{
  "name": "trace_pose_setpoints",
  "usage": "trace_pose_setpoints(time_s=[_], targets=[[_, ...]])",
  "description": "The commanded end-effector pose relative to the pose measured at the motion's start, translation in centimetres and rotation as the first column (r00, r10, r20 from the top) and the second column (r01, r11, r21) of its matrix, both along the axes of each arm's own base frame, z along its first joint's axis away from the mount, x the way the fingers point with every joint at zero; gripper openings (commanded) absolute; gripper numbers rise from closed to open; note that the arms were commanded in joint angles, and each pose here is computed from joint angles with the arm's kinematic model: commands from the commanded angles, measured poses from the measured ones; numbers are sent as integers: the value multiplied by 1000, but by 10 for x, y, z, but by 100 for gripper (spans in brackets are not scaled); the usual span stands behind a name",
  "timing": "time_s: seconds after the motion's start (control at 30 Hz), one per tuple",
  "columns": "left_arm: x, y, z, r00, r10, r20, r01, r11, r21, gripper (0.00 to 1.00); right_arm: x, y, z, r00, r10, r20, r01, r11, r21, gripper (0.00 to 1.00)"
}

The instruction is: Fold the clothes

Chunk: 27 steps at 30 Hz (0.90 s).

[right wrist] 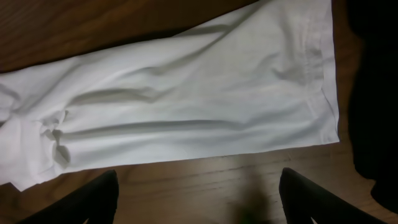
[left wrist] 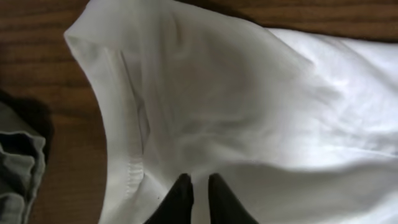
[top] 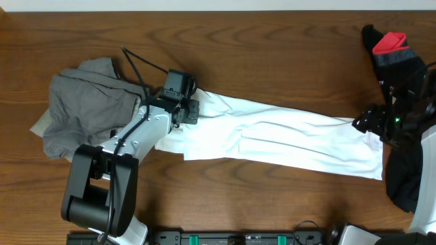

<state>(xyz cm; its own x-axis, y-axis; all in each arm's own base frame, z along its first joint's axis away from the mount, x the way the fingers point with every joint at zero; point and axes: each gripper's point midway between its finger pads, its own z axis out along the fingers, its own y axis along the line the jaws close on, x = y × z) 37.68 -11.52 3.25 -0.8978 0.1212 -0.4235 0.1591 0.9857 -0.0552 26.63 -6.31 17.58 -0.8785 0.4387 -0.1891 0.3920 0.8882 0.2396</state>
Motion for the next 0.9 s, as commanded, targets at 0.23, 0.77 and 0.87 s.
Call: trace_pose_setpoints(time_s=[0.23, 0.77, 0.87], targets=[[20, 19, 1, 997, 45, 67, -49, 997, 55, 42, 1, 5, 2, 1000, 8, 10, -8, 1000, 6, 80], [28, 2, -12, 997, -21, 68, 23, 999, -25, 23, 0, 5, 1, 1000, 7, 6, -7, 1000, 7, 79], [33, 3, -6, 997, -21, 79, 23, 999, -26, 6, 0, 6, 1, 1000, 8, 5, -8, 1000, 7, 79]])
